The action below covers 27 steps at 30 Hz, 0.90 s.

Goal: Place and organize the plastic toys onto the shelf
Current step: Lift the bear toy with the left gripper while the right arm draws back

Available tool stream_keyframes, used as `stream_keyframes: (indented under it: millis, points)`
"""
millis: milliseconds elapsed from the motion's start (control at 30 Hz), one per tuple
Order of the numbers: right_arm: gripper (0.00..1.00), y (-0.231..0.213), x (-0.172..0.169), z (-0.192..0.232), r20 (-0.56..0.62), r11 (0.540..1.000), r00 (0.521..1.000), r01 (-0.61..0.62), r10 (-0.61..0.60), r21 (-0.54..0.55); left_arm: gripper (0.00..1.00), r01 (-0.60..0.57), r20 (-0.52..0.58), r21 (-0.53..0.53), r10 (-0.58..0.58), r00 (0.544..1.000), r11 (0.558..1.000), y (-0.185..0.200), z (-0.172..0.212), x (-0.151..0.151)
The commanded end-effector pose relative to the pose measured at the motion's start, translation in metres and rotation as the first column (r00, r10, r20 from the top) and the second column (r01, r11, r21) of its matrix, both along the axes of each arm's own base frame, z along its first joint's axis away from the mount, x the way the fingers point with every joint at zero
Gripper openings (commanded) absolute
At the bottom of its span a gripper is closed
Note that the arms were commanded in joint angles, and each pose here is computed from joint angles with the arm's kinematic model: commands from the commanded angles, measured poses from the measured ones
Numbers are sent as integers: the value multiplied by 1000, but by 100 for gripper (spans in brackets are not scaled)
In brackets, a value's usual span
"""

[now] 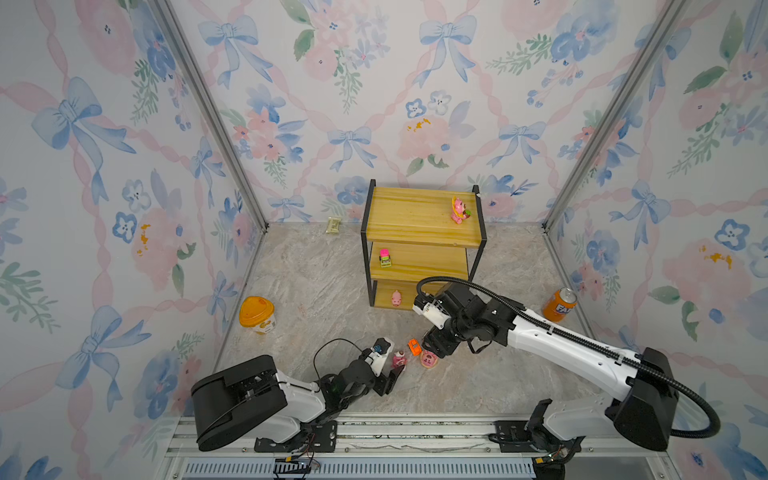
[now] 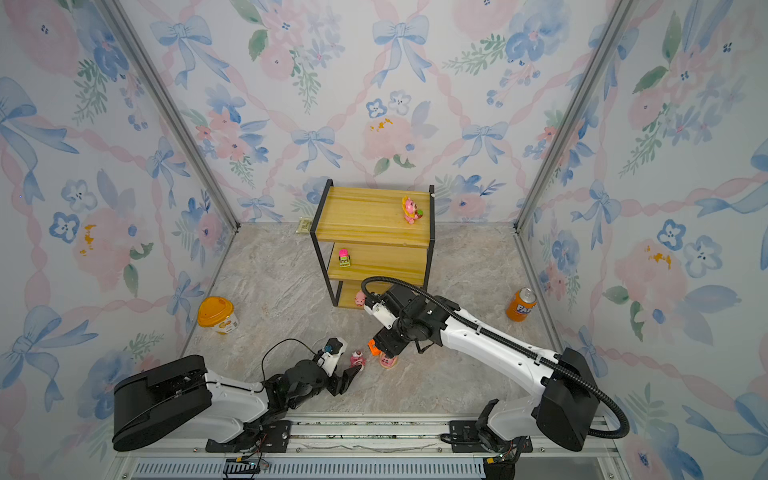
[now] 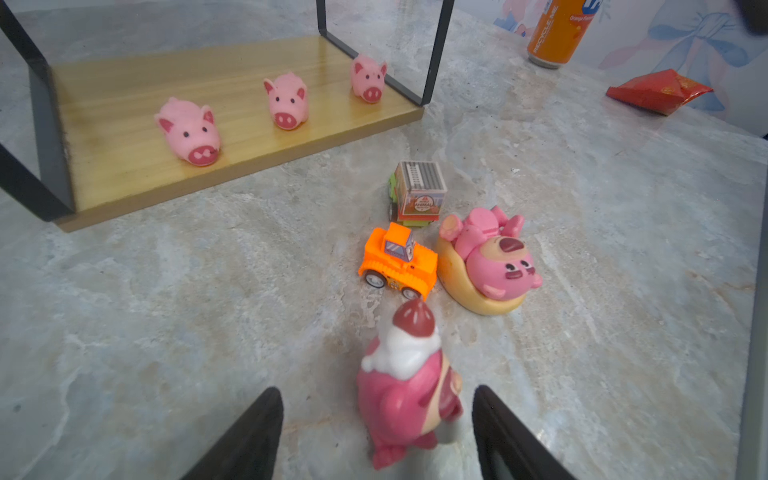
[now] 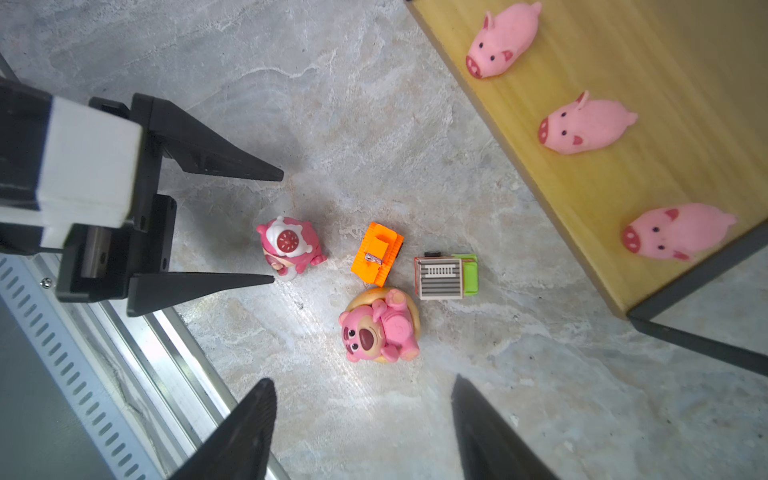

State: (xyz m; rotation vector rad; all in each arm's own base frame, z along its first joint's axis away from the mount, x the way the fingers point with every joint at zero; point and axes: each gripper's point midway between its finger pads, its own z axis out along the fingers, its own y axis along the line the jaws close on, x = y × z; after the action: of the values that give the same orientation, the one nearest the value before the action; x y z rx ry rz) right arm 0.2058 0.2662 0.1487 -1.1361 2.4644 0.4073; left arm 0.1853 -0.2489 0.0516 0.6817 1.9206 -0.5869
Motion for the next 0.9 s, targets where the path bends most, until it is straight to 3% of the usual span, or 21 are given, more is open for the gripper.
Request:
stream_keyframes:
  millis: [0, 567, 700, 867]
  points:
    - [69, -9, -1, 3, 4, 999, 999, 32, -32, 3, 73, 24, 35, -28, -23, 999, 999, -10, 11, 4]
    - [69, -21, 1, 3, 20, 997, 997, 77, -77, 0, 66, -2, 7, -67, 3, 1000, 998, -19, -2, 22]
    - [69, -25, 0, 4, 23, 996, 996, 88, -88, -4, 60, -13, 0, -66, 13, 1000, 998, -19, -5, 24]
    - [68, -29, 0, 8, 34, 995, 994, 102, -103, 6, 45, -59, -5, -77, 59, 998, 995, -13, -4, 27]
